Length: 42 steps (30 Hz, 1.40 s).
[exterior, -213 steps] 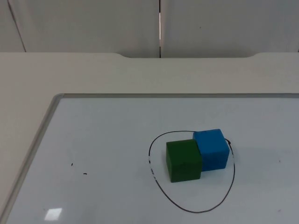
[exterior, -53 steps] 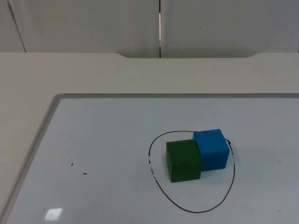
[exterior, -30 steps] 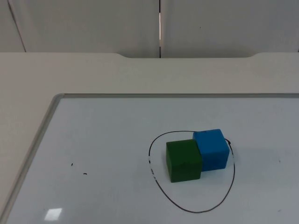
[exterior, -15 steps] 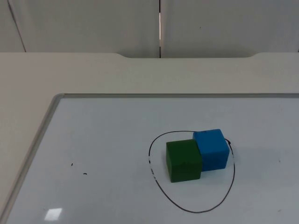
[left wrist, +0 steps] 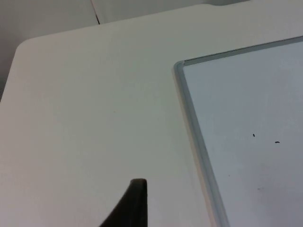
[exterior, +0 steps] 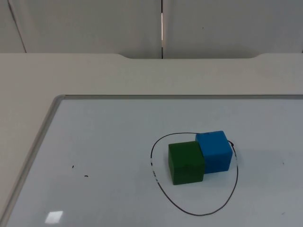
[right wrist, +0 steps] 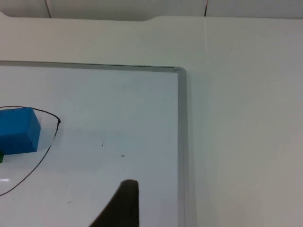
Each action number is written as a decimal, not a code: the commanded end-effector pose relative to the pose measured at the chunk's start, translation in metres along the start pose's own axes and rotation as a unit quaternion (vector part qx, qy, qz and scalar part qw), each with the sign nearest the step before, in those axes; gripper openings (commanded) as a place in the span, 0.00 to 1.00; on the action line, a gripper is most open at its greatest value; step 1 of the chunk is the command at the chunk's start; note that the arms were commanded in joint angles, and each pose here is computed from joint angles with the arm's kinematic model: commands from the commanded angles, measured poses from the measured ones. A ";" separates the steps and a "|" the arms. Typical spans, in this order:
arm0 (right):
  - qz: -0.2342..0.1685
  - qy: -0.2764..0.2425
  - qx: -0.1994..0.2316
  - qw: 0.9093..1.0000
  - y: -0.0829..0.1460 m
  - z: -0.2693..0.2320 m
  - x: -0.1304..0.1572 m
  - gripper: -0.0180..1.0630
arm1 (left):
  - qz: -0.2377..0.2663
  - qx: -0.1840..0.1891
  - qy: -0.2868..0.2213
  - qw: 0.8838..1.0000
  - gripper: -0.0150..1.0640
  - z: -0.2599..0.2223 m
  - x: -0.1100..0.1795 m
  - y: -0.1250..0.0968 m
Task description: Push the two cubes into the marked area.
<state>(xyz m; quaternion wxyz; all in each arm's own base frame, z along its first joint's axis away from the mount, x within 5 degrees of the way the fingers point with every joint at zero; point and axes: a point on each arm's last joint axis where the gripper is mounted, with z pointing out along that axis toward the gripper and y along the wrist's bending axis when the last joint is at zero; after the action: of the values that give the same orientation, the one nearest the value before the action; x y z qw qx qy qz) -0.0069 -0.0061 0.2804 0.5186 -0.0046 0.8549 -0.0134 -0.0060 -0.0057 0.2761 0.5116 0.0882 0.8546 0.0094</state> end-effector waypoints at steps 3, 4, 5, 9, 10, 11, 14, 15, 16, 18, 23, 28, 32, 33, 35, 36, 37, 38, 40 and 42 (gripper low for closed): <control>-0.002 -0.002 0.004 1.000 0.000 0.000 0.001 0.99 | -0.004 -0.006 -0.001 1.000 0.99 0.001 0.001 0.001; -0.002 -0.002 0.004 1.000 0.000 0.000 0.001 0.99 | -0.004 -0.006 -0.001 1.000 0.99 0.001 0.001 0.001; -0.002 -0.002 0.004 1.000 0.000 0.000 0.001 0.99 | -0.004 -0.006 -0.001 1.000 0.99 0.001 0.001 0.001; -0.002 -0.002 0.004 1.000 0.000 0.000 0.001 0.99 | -0.004 -0.006 -0.001 1.000 0.99 0.001 0.001 0.001; -0.002 -0.002 0.004 1.000 0.000 0.000 0.001 0.99 | -0.004 -0.006 -0.001 1.000 0.99 0.001 0.001 0.001; -0.002 -0.002 0.004 1.000 0.000 0.000 0.001 0.99 | -0.004 -0.006 -0.001 1.000 0.99 0.001 0.001 0.001; -0.002 -0.002 0.004 1.000 0.000 0.000 0.001 0.99 | -0.001 -0.006 -0.002 1.000 0.99 0.001 0.000 0.001; -0.002 -0.002 0.004 1.000 0.000 0.000 0.001 0.99 | 0.000 -0.006 -0.002 1.000 0.99 0.001 0.000 0.001; -0.002 -0.002 0.004 1.000 0.000 0.000 0.001 0.99 | 0.000 -0.006 -0.002 1.000 0.99 0.001 0.000 0.001; -0.002 -0.002 0.004 1.000 0.000 0.000 0.001 0.99 | 0.000 -0.006 -0.002 1.000 0.99 0.001 0.000 0.001; -0.002 -0.002 0.004 1.000 0.000 0.000 0.001 0.99 | 0.000 -0.006 -0.002 1.000 0.99 0.001 0.000 0.001; -0.002 -0.002 0.004 1.000 0.000 0.000 0.001 0.99 | -0.004 -0.006 -0.002 1.000 0.99 0.001 0.000 0.001; -0.002 -0.002 0.004 1.000 0.000 0.000 0.001 0.99 | -0.004 -0.006 -0.002 1.000 0.99 0.001 0.000 0.001; -0.002 -0.002 0.004 1.000 0.000 0.000 0.001 0.99 | -0.004 -0.005 -0.002 1.000 0.99 0.001 0.000 0.001; -0.001 -0.002 0.004 1.000 0.000 0.000 0.001 0.99 | -0.005 -0.003 -0.002 1.000 0.99 0.001 0.000 0.000; 0.003 -0.002 0.002 1.000 0.000 0.000 0.001 0.99 | -0.005 -0.004 -0.002 1.000 0.99 0.001 0.000 0.000; 0.003 -0.002 0.002 1.000 0.000 0.000 0.001 0.99 | -0.005 -0.004 -0.002 1.000 0.99 0.001 0.000 0.000; 0.003 -0.002 0.002 1.000 0.000 0.000 0.001 0.99 | -0.005 -0.004 -0.002 1.000 0.99 0.001 0.000 0.000; 0.003 -0.002 0.002 1.000 0.000 0.000 0.001 0.99 | -0.005 -0.004 -0.002 1.000 0.99 0.001 0.000 0.000; 0.003 -0.002 0.002 1.000 0.000 0.000 0.001 0.99 | -0.005 -0.004 -0.002 1.000 0.99 0.001 0.000 0.000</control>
<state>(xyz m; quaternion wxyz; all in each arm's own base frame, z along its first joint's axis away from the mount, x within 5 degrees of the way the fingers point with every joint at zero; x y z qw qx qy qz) -0.0069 -0.0061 0.2804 0.5186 -0.0046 0.8549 -0.0134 -0.0060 -0.0051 0.2761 0.5114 0.0864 0.8549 0.0117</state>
